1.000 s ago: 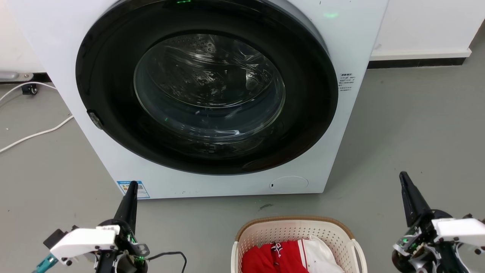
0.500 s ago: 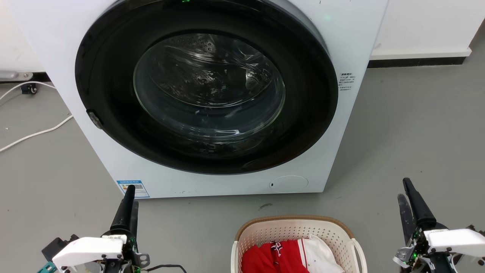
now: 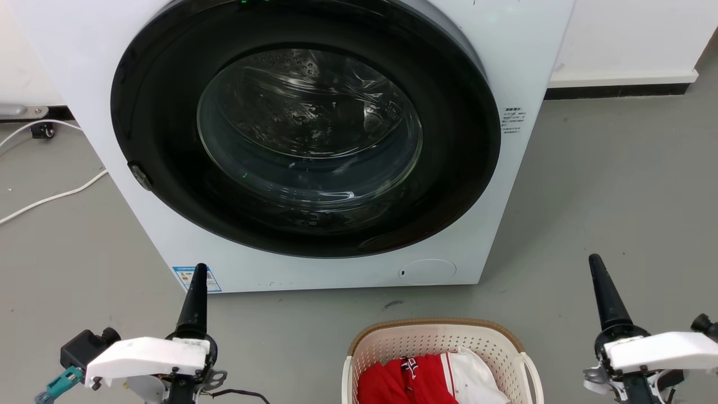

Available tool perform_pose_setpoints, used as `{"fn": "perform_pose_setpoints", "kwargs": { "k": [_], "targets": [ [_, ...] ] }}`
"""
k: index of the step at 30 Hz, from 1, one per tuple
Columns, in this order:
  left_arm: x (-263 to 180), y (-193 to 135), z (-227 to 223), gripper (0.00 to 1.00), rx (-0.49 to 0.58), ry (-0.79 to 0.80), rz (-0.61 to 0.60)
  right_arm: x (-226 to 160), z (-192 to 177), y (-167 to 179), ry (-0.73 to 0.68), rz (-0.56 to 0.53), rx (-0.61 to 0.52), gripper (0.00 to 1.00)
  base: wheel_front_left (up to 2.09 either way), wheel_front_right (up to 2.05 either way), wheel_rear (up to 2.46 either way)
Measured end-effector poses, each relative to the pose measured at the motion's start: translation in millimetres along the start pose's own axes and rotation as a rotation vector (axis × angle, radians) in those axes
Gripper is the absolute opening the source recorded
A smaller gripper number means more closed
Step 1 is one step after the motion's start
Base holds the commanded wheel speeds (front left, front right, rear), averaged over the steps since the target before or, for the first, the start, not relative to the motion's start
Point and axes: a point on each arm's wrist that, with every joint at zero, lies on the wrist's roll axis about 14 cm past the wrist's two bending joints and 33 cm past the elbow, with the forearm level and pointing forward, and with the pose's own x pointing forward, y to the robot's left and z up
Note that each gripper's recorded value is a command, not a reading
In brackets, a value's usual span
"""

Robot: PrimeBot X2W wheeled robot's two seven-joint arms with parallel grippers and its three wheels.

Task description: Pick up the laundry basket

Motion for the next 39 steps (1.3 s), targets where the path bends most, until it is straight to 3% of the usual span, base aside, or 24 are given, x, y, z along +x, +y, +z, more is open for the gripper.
{"fn": "perform_pose_setpoints", "kwargs": {
  "k": [12,39],
  "targets": [
    [-3.2,-6.5,-2.9,1.00,0.217,-0.013,-0.011,-3.6,-8.1,13.6,0.011,0.050,-0.293,1.00,0.00,0.00,0.00],
    [-7.0,-19.8,-12.0,1.00,0.595,-0.043,-0.062,-11.0,-8.9,27.1,-0.027,0.116,-0.660,1.00,0.00,0.00,0.00]
  ]
}}
